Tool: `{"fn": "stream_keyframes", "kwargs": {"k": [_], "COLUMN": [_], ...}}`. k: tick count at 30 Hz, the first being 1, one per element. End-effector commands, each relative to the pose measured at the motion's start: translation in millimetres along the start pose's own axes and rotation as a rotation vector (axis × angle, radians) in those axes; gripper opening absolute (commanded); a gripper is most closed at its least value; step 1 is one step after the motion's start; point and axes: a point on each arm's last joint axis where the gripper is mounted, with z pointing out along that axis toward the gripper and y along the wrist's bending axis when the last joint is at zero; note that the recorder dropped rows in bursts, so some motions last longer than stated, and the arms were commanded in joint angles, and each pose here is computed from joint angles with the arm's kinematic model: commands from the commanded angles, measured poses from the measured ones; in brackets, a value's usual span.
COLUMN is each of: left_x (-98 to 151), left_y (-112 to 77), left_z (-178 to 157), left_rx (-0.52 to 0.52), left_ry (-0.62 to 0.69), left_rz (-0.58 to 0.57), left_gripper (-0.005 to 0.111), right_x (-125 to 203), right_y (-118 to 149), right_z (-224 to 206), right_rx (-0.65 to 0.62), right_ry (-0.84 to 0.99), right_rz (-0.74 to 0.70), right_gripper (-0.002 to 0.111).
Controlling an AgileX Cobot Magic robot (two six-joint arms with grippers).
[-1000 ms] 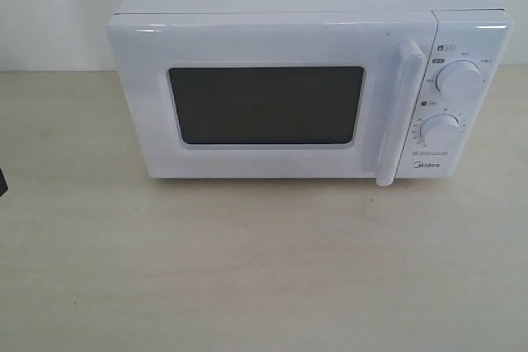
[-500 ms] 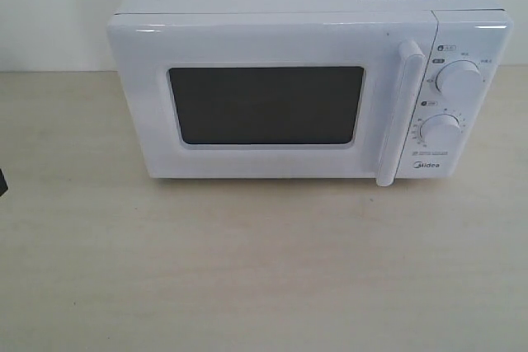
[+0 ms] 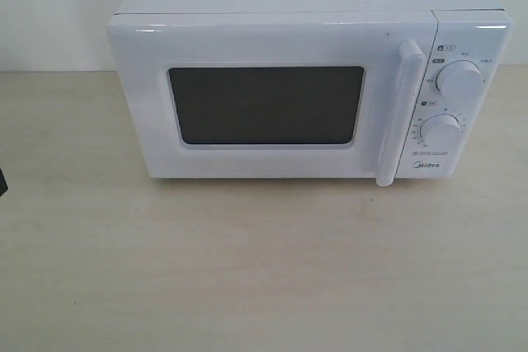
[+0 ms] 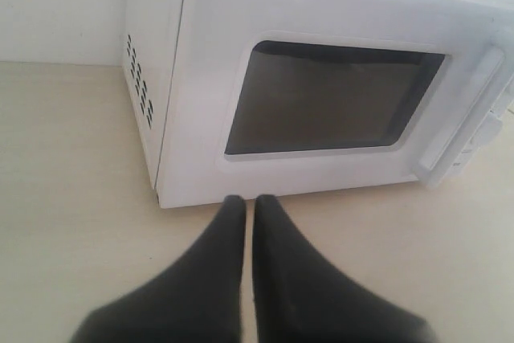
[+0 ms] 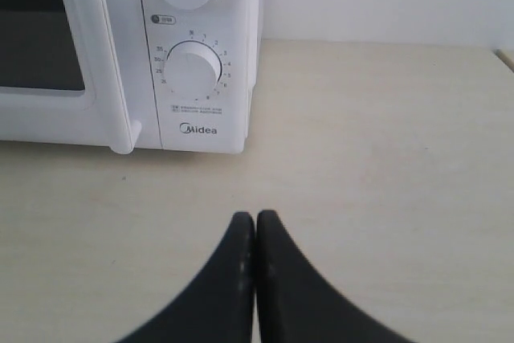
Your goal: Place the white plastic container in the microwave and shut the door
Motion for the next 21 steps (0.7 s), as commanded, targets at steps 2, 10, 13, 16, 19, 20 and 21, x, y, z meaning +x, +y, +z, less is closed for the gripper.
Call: {"fn": "stream_keyframes", "kwargs": {"k": [2, 10, 13, 16, 19, 20, 21], "left_x": [0, -8, -4, 2, 6, 7, 7], "left_y": [0.2, 16.3, 26.1, 33.1, 36.8, 37.1, 37.1], "left_z": [0, -13, -22, -32, -40, -42, -43], "left_rx": [-0.002, -0.151, -0.246, -0.329, -0.389, -0.400, -0.406], "left_ry": [-0.006, -0.124, -0.181, -0.233, -0.282, -0.297, -0.309], "left_rz": [-0.005, 0.084, 0.065, 0.052, 0.045, 0.045, 0.046], "left_gripper": [0.004, 0.004, 0.004, 0.004, 0.004, 0.004, 0.004], "right_x": [0, 0, 0, 0, 0, 0, 0], "right_y": [0, 0, 0, 0, 0, 0, 0], "right_z": [0, 0, 0, 0, 0, 0, 0], "right_rx": [0.007, 0.007, 0.007, 0.007, 0.007, 0.007, 0.007], "right_ry": [-0.008, -0.008, -0.008, -0.008, -0.008, -0.008, -0.008], "right_rz": [-0.001, -0.001, -0.001, -0.001, -0.001, -0.001, -0.001], "right_gripper": [0.000, 0.000, 0.000, 0.000, 0.000, 0.000, 0.000]}}
